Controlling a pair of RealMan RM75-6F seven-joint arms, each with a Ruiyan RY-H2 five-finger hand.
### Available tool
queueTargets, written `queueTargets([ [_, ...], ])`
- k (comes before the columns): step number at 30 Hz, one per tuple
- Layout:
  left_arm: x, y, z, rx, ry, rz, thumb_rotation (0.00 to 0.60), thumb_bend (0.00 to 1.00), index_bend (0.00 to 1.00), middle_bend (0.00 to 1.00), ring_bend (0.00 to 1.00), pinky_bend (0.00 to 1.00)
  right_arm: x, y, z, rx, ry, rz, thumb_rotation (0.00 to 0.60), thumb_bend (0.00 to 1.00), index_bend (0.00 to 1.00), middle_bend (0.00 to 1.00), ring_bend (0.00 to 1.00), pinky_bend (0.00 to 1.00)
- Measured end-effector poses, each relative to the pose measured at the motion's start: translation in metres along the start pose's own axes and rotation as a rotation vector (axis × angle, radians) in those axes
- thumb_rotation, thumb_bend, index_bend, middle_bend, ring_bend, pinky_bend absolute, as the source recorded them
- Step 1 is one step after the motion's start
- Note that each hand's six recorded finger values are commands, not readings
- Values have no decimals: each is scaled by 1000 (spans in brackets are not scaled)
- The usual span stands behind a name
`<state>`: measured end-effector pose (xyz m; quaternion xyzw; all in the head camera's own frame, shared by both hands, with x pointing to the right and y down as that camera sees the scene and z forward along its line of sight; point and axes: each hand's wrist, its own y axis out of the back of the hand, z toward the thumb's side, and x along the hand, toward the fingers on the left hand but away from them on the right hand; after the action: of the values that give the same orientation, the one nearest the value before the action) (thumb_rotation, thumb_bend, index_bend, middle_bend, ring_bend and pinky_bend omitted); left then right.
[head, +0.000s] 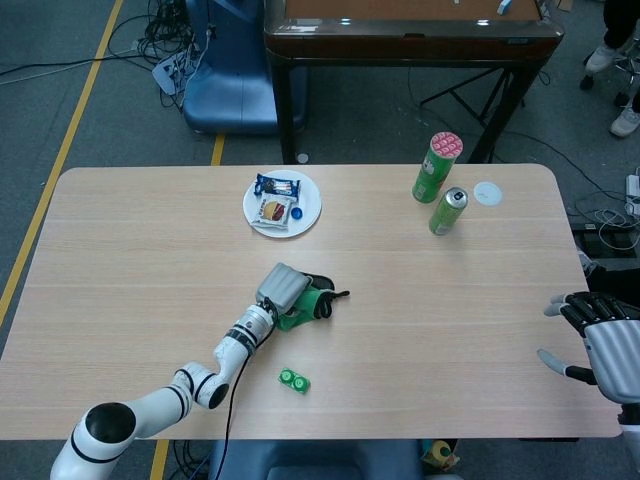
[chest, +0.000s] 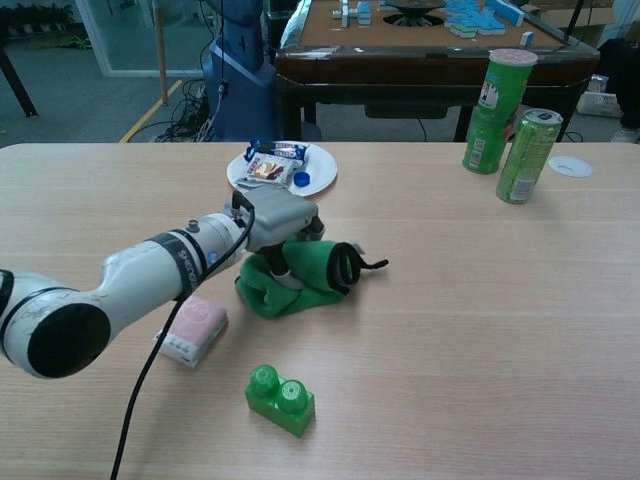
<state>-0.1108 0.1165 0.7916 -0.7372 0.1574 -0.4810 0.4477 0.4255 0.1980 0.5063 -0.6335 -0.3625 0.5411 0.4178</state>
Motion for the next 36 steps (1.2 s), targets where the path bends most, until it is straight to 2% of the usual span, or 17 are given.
queueTargets([
  [7, -2, 12, -48, 47, 96, 30, 600, 163, 530, 568, 588, 728, 1, 0, 2, -3, 8, -3, 600, 211, 394, 345, 252, 227],
  [16, -15, 40, -94, -1, 183, 99, 600, 163, 531, 568, 588, 726, -2, 0, 6, -10, 27, -7, 600, 212, 395, 345, 252, 227],
  [25, -22, 55, -115, 11, 247, 146, 600, 163, 509, 554, 582, 723, -2, 0, 6, -12, 33, -10, 600, 211, 394, 345, 252, 227],
  [28, -22, 51, -118, 5, 255, 123, 600, 162, 369, 434, 503, 679, -1, 1, 6, -10, 31, -11, 600, 212, 395, 345, 252, 227],
  [30, -22, 46, -119, -1, 261, 93, 600, 161, 170, 251, 348, 575, -1, 0, 5, -11, 29, -10, 600, 212, 394, 345, 252, 227],
  [32, -22, 42, -120, -19, 270, 61, 600, 161, 28, 96, 204, 466, -1, 0, 5, -10, 29, -9, 600, 212, 394, 345, 252, 227],
  [34, -23, 40, -119, -52, 277, 42, 600, 160, 0, 13, 108, 384, -1, 0, 5, -10, 29, -10, 600, 211, 394, 345, 252, 227],
  [36, -24, 41, -117, -87, 277, 35, 600, 160, 0, 0, 70, 348, -1, 1, 5, -11, 29, -12, 600, 212, 394, 345, 252, 227],
])
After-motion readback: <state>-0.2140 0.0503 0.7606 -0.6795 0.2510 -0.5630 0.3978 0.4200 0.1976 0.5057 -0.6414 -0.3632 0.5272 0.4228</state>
